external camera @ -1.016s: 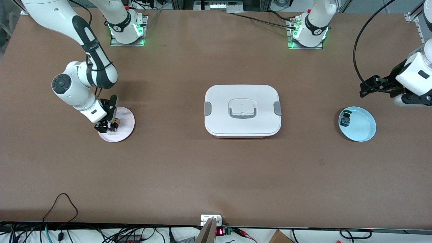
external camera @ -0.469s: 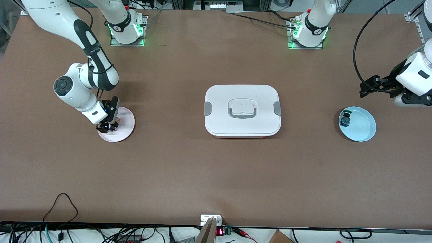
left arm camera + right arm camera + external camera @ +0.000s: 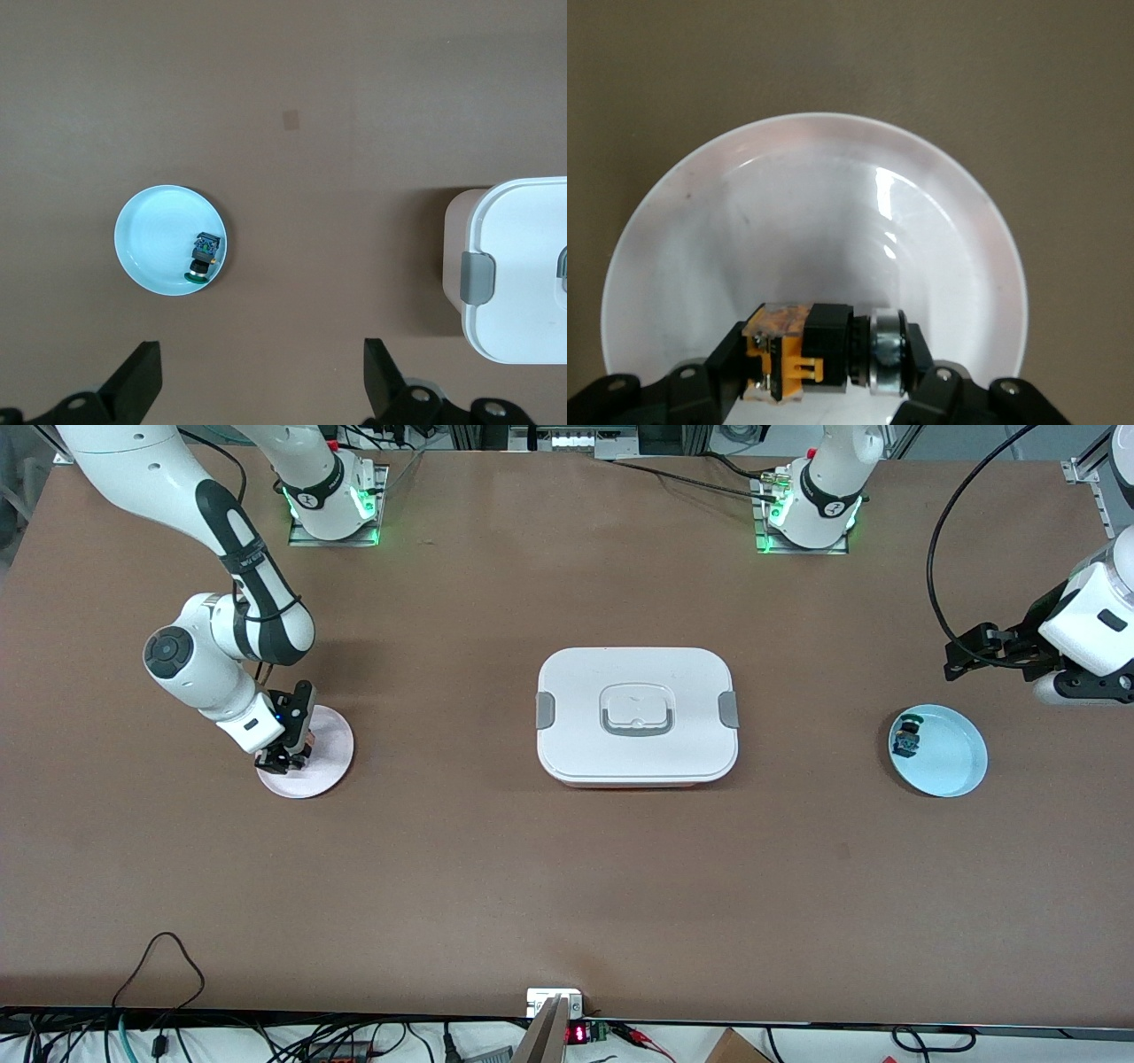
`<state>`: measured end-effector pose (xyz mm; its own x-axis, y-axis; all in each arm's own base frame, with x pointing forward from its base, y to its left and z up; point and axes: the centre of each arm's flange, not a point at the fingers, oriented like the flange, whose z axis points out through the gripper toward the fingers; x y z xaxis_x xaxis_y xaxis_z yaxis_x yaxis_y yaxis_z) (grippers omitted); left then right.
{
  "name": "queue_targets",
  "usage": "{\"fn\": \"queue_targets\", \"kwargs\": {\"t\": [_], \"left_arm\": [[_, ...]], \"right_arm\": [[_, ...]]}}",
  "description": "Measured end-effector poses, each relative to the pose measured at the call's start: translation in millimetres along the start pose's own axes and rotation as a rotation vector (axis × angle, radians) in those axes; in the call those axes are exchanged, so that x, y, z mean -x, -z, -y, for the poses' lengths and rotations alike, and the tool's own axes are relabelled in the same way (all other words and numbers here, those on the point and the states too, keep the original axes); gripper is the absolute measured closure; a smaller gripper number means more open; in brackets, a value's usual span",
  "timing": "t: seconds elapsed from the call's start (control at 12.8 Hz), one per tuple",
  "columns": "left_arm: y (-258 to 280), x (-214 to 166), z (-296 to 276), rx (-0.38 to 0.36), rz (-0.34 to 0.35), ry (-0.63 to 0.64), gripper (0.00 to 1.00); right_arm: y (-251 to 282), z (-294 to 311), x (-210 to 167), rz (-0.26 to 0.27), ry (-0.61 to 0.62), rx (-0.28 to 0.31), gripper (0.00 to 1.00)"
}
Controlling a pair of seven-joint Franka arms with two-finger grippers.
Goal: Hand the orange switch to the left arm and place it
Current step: 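Lift the orange switch with the right gripper while the left gripper rises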
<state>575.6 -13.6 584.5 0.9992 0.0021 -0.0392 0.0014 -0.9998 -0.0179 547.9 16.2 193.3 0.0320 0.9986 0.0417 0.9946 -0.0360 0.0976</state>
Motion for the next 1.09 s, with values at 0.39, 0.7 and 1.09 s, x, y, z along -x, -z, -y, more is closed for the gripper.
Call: {"fn": "queue_targets", "kwargs": {"t": [0.39, 0.7, 1.09], "left_arm": [[0.0, 0.0, 0.0, 0.0, 0.0, 0.0, 0.0], [-0.4, 0.5, -0.2, 0.001, 0.005, 0.0, 0.0], [-8.0, 11.8, -6.1, 0.016, 0.104, -0.008, 0.0]], "right_arm": [[63.7, -35.5, -23.8, -0.038, 0.035, -0.081, 0.28], [132.0, -64.0, -37.7, -0.063, 0.044, -0.193, 0.28], [212.2, -73.6, -98.6, -0.061, 0.014, -0.272, 0.28]]}}
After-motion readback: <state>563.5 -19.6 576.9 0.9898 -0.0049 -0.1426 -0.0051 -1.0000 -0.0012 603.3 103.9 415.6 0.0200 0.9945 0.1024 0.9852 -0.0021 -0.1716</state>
